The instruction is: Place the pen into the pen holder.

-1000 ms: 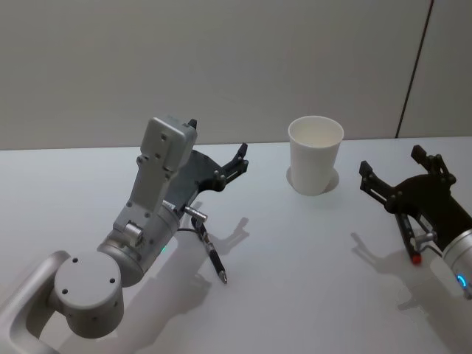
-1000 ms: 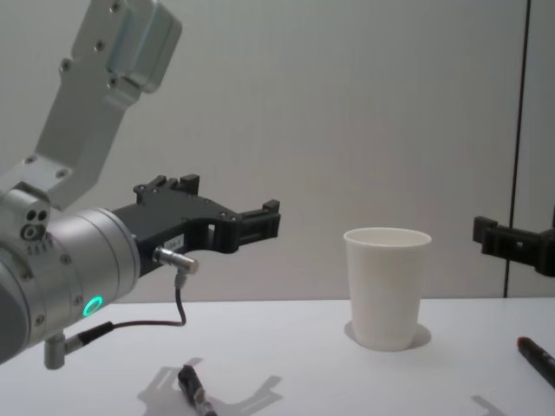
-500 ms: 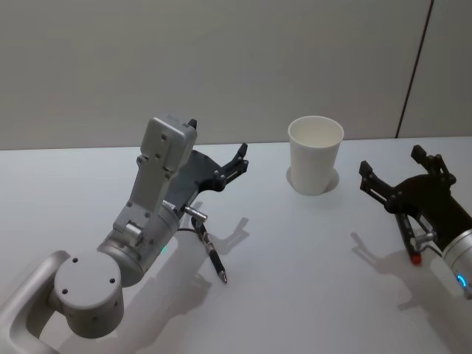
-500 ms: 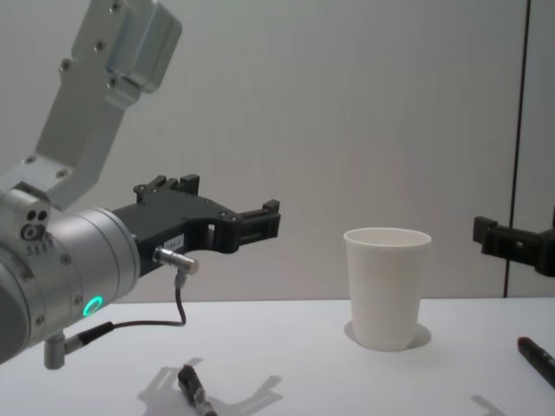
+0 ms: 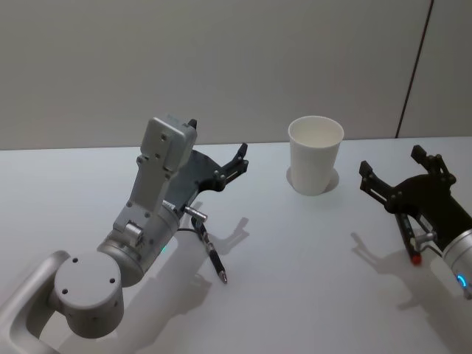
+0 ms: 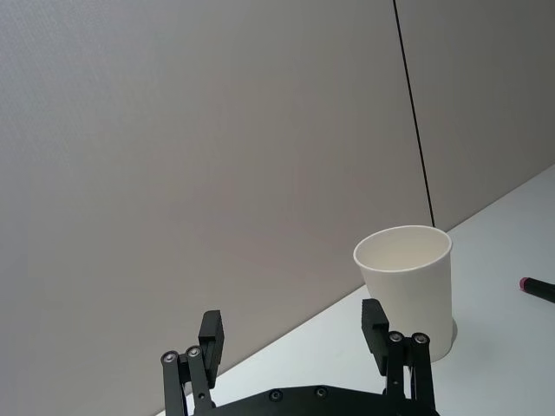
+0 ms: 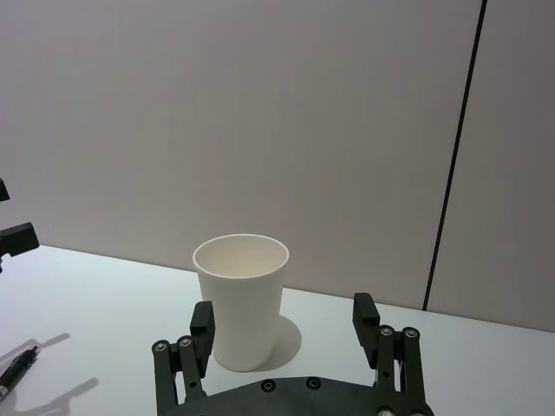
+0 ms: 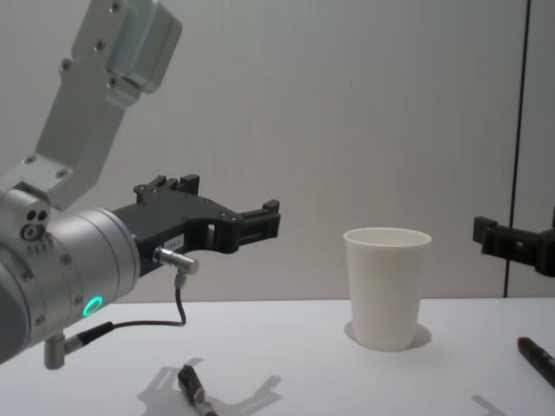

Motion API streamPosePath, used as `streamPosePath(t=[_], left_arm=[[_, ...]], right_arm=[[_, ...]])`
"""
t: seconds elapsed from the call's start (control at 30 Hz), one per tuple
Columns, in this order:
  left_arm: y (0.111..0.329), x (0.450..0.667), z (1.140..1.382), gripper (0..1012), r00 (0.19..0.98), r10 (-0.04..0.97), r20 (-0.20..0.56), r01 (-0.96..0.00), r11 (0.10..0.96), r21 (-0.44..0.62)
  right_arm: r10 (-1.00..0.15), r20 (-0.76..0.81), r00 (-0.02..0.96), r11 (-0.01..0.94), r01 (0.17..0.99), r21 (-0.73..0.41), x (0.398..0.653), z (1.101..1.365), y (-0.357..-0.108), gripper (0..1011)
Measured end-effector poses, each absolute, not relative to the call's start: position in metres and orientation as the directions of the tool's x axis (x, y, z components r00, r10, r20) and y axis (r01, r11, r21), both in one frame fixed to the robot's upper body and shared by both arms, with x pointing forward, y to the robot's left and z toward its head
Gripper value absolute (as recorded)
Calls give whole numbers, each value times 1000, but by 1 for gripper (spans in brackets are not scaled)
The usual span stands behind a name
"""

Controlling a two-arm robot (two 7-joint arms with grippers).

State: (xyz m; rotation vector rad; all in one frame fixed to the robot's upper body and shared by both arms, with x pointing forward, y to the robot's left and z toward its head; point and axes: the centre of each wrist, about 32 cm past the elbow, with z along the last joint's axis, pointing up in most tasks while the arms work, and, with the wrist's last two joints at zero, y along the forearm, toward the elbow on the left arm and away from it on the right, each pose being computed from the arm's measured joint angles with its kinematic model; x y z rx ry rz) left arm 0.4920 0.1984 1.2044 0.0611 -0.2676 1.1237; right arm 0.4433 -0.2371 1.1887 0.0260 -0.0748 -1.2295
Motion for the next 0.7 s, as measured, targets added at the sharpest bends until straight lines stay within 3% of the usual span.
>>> streamPosePath(t=[0.7], left_arm=[[198, 492, 1204, 1000, 404, 882, 242, -897, 434, -86]], right_arm=[[-942, 43, 333, 335, 940, 60, 443, 1189, -237, 1002]])
